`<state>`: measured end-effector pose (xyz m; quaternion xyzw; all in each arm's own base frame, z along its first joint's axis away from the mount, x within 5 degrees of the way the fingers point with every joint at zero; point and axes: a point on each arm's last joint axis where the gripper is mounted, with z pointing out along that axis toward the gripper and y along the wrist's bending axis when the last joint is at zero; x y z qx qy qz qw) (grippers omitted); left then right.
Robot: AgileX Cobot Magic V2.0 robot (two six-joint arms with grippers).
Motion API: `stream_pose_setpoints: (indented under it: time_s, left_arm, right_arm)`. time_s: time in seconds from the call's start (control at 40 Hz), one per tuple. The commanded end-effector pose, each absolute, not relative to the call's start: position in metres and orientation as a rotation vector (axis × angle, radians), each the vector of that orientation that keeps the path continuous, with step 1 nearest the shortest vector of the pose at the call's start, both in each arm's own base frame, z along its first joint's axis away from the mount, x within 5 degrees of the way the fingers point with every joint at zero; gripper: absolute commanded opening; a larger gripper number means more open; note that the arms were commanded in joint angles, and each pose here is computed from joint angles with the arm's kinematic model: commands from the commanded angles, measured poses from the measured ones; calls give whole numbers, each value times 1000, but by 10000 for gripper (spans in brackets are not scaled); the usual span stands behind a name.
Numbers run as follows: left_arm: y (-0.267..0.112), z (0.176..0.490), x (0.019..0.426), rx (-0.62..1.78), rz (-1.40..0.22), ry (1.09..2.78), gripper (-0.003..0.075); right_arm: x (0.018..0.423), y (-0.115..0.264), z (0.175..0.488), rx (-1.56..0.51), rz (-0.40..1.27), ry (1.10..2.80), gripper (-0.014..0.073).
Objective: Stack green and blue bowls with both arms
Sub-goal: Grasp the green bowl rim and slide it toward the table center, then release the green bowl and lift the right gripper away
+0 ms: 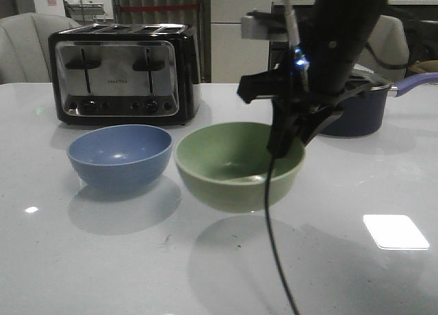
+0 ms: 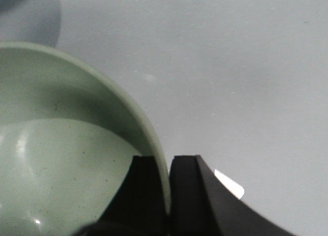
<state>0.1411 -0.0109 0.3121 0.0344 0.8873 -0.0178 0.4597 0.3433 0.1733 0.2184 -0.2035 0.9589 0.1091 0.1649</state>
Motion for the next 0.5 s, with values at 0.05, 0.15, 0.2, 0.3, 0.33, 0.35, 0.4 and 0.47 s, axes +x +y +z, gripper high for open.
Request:
stream_pose_setpoints:
  time_s: [0.05, 0.15, 0.2, 0.3, 0.33, 0.35, 0.4, 0.47]
  left_arm:
    - [-12, 328, 145, 82, -49, 2075, 476]
    - [-12, 328, 145, 82, -49, 2075, 476]
    - [-12, 328, 145, 82, -49, 2075, 476]
    - [-12, 328, 145, 82, -49, 2075, 476]
    - [-12, 328, 145, 82, -49, 2075, 476]
    - [-12, 328, 145, 82, -49, 2075, 476]
    - [-12, 328, 145, 82, -49, 2075, 476]
    - [-12, 329, 146, 82, -49, 2069, 476]
  right_arm:
    - [343, 192, 227, -628, 336, 2641, 110]
    - [345, 194, 220, -633, 334, 2647, 181]
    - [346, 195, 217, -635, 330, 2653, 252]
    - [348, 194, 215, -651, 304, 2644, 386]
    - [347, 194, 216, -651, 304, 2639, 403]
    - [347, 193, 218, -652, 302, 2633, 416]
    - [346, 193, 226, -648, 305, 2606, 425]
    - [341, 190, 247, -636, 318, 2545, 425]
